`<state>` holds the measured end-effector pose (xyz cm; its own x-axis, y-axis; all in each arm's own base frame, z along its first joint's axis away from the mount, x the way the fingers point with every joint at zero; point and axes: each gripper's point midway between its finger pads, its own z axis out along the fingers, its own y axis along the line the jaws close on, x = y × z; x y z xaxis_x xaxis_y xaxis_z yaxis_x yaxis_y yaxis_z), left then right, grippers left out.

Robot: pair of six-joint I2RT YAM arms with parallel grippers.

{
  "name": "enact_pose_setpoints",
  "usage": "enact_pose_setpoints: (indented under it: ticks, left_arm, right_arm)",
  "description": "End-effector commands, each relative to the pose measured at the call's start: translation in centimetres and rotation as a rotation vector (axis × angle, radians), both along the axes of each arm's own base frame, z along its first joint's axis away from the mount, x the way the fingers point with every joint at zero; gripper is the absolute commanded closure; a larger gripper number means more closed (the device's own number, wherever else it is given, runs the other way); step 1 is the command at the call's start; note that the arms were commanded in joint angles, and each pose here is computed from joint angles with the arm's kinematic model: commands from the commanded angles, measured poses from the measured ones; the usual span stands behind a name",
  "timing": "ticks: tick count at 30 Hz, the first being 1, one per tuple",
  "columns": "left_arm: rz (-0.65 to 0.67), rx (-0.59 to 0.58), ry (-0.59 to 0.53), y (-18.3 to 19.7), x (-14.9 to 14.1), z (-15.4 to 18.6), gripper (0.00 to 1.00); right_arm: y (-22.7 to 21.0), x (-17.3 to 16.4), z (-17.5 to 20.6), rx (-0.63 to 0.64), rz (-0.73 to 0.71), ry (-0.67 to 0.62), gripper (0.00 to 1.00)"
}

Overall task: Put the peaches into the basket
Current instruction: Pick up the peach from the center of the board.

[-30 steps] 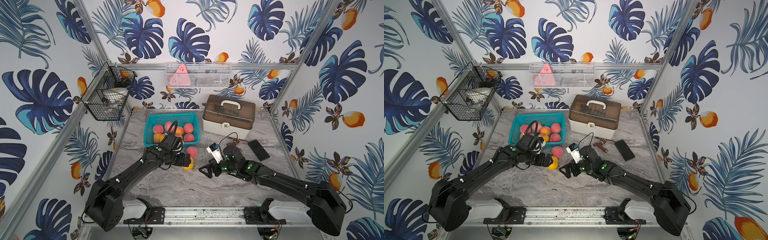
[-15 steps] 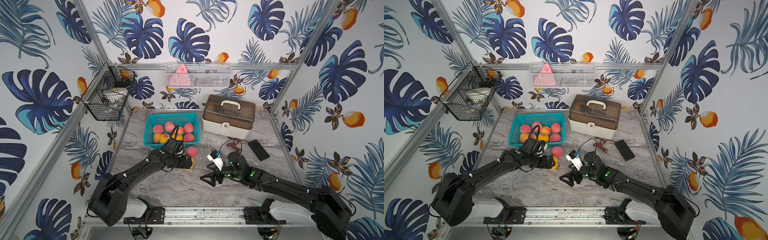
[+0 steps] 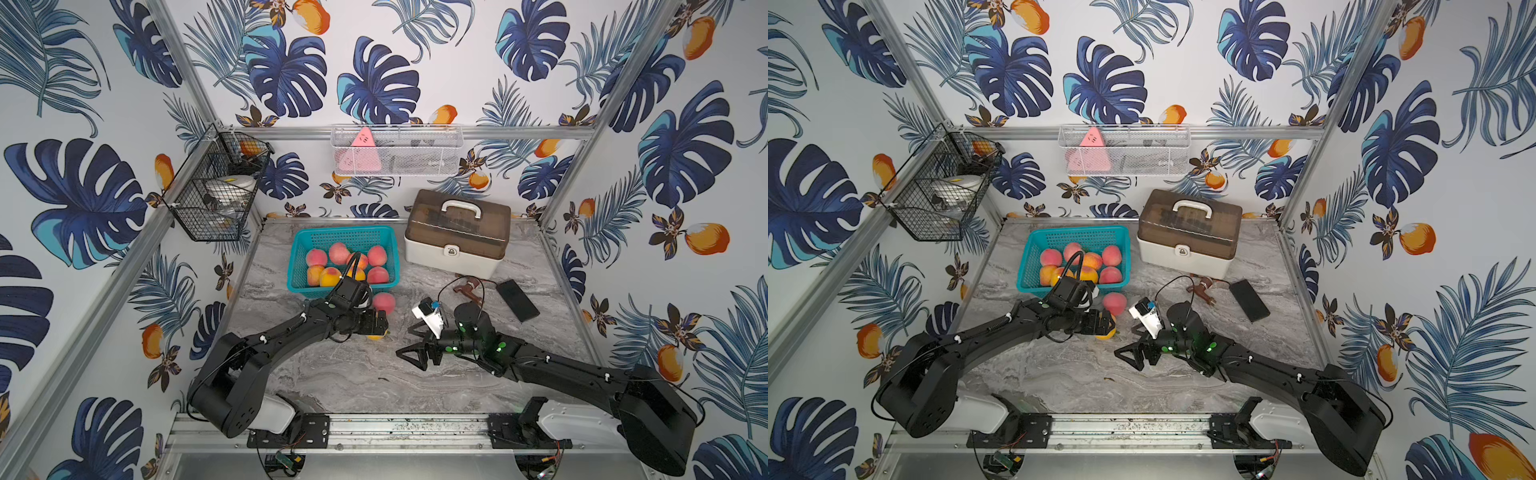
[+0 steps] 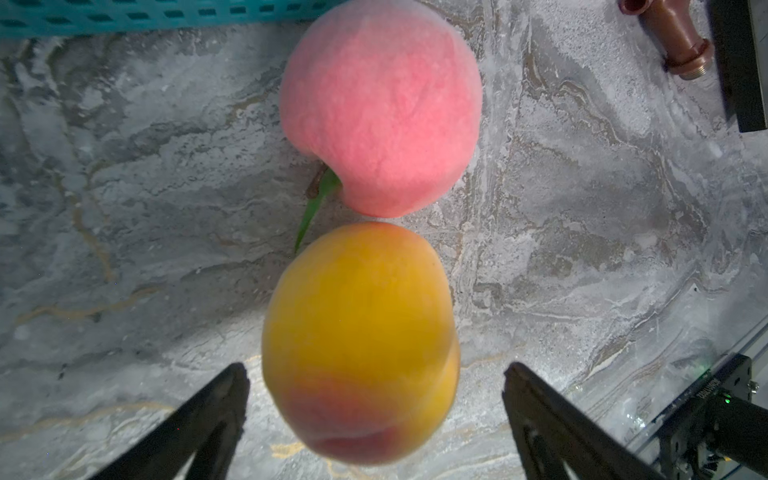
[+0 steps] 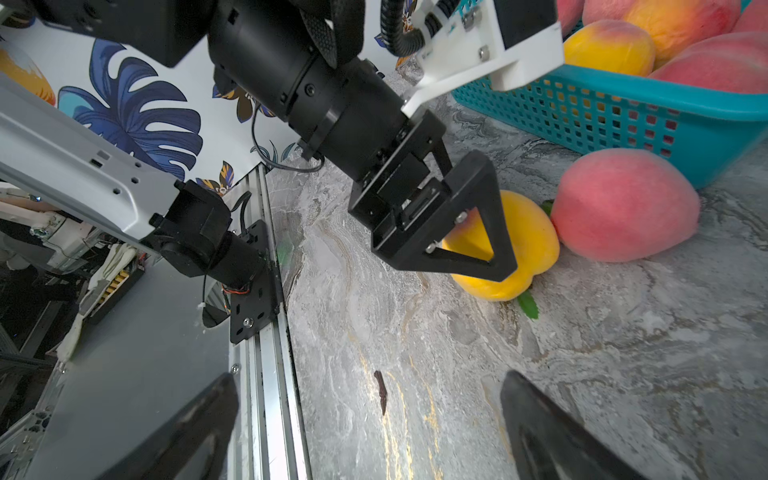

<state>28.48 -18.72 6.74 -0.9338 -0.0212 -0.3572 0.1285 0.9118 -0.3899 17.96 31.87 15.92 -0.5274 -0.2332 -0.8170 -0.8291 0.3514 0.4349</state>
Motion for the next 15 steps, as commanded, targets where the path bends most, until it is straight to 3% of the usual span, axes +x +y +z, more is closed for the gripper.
enact_pose_setpoints:
  ticks: [1, 15]
  left_arm:
    - [0.002, -0.026, -0.012, -0.6, 0.5, 0.0, 0.01]
    - [-0.013, -0.004, 0.011, -1.0, 0.6, -1.3, 0.06]
  right_arm:
    - [0.6, 0.3, 1.5, 0.048, 0.007, -0.027, 0.00]
    - [0.5, 1.4, 0.8, 0.002, -0.049, -0.012, 0.00]
